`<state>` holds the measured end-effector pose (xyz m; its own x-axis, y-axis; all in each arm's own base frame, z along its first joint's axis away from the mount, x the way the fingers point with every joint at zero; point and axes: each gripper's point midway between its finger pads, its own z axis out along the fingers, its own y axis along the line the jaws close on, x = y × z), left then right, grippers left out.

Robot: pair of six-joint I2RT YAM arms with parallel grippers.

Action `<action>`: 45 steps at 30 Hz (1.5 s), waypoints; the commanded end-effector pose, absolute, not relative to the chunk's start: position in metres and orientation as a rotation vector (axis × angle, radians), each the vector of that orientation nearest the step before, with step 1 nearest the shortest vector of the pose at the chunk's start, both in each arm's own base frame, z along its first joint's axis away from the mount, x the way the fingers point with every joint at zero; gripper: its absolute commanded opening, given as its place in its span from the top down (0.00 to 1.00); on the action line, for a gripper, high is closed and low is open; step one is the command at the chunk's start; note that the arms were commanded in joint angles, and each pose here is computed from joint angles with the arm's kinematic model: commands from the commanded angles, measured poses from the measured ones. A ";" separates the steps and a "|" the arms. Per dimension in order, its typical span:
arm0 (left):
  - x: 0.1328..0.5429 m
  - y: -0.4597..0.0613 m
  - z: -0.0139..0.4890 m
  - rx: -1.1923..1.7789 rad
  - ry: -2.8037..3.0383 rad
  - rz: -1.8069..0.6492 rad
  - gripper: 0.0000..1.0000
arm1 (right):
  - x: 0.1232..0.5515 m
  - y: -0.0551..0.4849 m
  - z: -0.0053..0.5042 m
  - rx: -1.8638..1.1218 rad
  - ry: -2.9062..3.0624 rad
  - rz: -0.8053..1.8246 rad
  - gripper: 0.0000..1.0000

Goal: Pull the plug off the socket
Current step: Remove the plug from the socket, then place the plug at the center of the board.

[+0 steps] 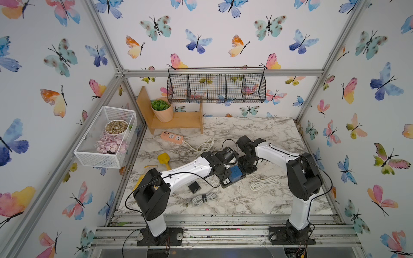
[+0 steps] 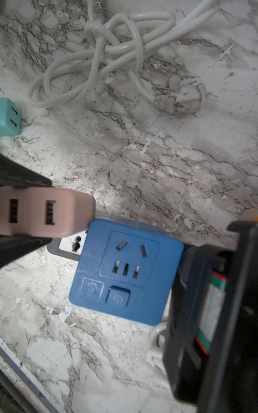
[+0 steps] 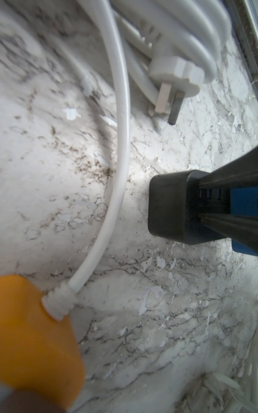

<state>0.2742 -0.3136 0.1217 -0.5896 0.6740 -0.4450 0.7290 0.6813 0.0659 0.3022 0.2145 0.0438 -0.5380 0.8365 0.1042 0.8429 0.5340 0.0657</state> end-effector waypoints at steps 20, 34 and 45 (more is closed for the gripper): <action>0.312 -0.220 0.077 0.407 2.752 -0.550 1.00 | 0.291 0.207 0.024 -1.455 -2.675 -0.007 0.74; 0.307 -0.205 0.060 0.337 2.787 -0.665 0.60 | 0.289 0.206 0.021 -1.446 -2.676 -0.001 0.74; 0.318 -0.201 0.072 0.407 2.771 -0.580 0.43 | 0.292 0.210 0.025 -1.454 -2.674 -0.035 0.74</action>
<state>0.3157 -0.2058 0.0665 -0.9279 0.1908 -0.3204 0.3095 0.8732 -0.3764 0.3031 0.2155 0.0449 -0.5403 0.8348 0.1052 0.8413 0.5383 0.0490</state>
